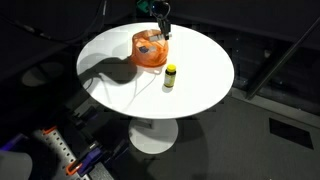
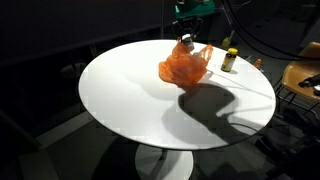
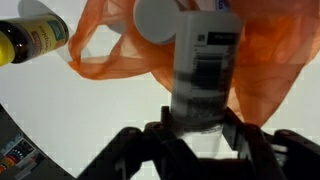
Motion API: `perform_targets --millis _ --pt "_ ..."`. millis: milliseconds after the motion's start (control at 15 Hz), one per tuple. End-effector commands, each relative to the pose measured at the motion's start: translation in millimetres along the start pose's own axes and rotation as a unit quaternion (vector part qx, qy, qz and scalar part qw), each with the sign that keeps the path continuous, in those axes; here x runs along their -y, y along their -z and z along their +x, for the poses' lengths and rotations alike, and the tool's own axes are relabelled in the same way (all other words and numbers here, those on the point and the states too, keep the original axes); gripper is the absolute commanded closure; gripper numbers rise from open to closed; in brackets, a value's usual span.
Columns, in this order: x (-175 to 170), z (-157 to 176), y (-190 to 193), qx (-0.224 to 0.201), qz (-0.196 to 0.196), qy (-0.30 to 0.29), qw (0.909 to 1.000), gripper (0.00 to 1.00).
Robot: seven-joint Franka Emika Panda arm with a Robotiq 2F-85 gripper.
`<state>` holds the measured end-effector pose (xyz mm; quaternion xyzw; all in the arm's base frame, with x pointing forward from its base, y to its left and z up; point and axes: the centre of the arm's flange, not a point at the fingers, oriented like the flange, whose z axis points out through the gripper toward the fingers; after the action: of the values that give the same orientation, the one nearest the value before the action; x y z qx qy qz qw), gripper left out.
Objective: Put the white lotion bottle in the plastic bag
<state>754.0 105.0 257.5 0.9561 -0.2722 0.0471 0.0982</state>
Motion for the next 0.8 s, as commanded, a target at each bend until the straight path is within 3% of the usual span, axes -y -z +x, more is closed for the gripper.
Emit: perform_targets --millis 0,600,667,733 --pt "-35 -52 13 0.013 0.005 0.028 0.9995 0.73" --pt "-29 -68 -8 0.017 0.000 0.057 0.9982 0.73" --pt "-28 -67 -7 0.013 0.002 0.058 0.9982 0.67" --pt "-27 -65 -7 0.013 0.001 0.057 0.9983 0.23"
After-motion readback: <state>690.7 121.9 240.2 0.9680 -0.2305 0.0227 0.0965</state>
